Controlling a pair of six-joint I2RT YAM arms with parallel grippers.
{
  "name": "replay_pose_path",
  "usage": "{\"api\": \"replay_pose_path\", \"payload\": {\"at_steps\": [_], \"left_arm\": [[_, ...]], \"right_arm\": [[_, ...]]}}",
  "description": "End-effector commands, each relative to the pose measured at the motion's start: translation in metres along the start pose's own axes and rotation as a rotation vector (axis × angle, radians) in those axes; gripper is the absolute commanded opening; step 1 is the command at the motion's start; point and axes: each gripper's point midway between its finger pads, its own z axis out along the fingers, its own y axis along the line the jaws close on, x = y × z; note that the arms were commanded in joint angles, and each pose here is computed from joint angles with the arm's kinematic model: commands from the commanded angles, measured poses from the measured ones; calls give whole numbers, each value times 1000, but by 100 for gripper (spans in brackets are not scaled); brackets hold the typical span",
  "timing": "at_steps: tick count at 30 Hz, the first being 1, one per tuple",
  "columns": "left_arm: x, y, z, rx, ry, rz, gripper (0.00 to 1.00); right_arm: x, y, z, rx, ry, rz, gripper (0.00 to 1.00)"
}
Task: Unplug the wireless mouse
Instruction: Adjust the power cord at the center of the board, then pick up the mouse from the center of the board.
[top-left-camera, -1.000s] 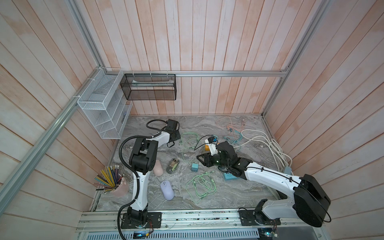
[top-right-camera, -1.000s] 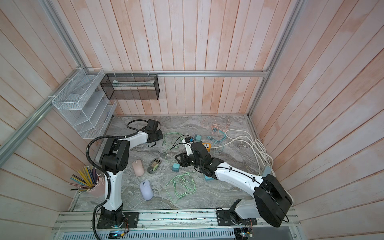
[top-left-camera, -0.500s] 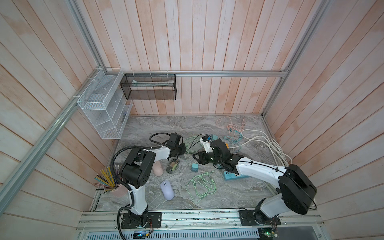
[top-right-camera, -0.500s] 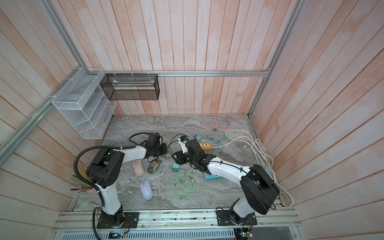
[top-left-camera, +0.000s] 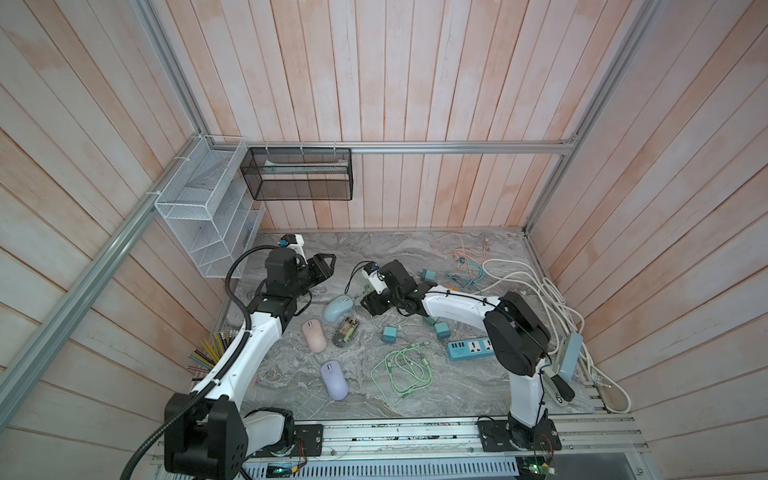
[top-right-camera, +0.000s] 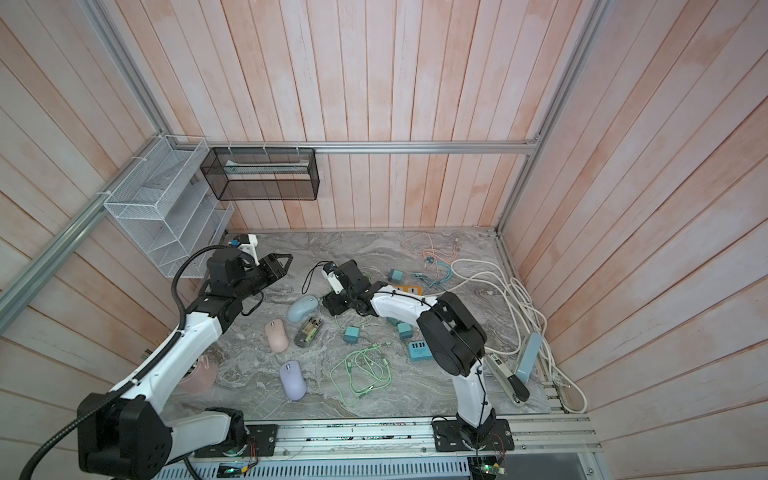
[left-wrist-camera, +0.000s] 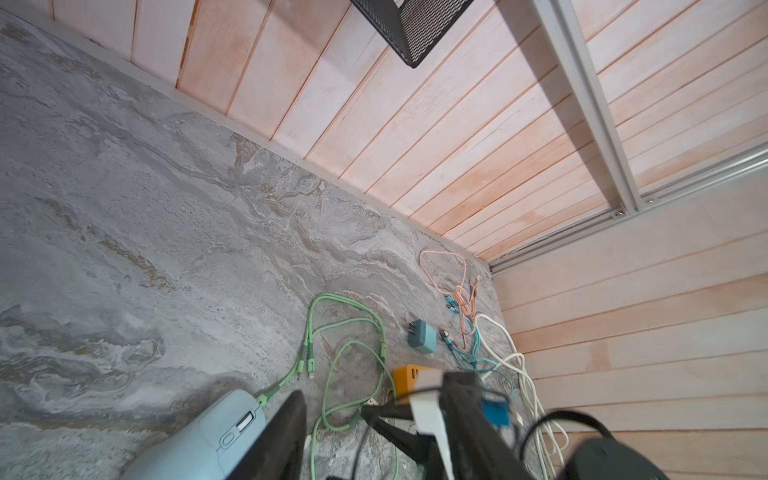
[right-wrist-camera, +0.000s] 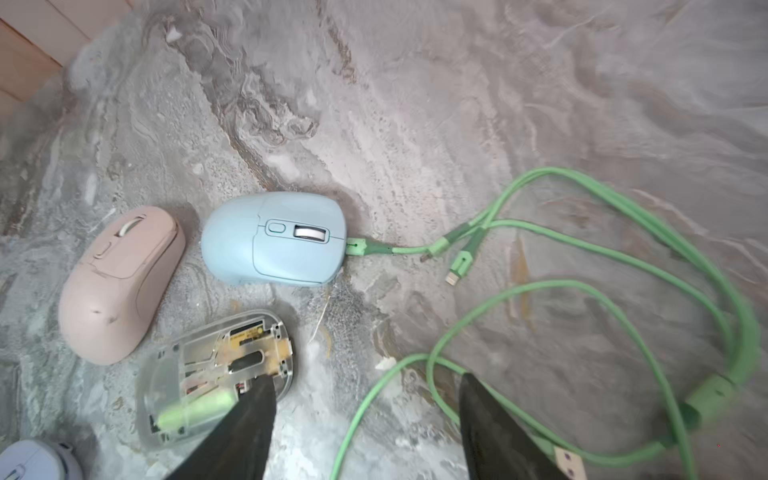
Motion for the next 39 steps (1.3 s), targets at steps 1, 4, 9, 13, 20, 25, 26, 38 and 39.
{"api": "replay_pose_path", "payload": {"at_steps": [1,4,9,13,20,25,26,38,39], "left_arm": [[28,10,-8,8,51,-26,56],[38,27,-13,-49,49,-6,57],[57,74,-2,-188,78,-89,58],[70,92,14,-201,82,-138,57],[100,119,32,-227,145,-171,54],[105,140,49,-283,154,-137,55],[106,142,54,-288,165,-135,55],[95,100,57,-69,149,90,60],[87,91,52,-36,106,131,62]], "right_arm": [[12,4,13,-9,129,41,70],[0,18,19,-87,113,198,69],[-1,16,22,-184,57,464,68],[6,-8,17,-236,-5,663,62],[7,-33,28,-215,-11,724,48],[0,-38,49,-232,3,764,48],[-2,-37,53,-246,4,773,48],[-8,-35,41,-202,-2,713,48],[-7,-37,34,-188,-10,699,48]]}}
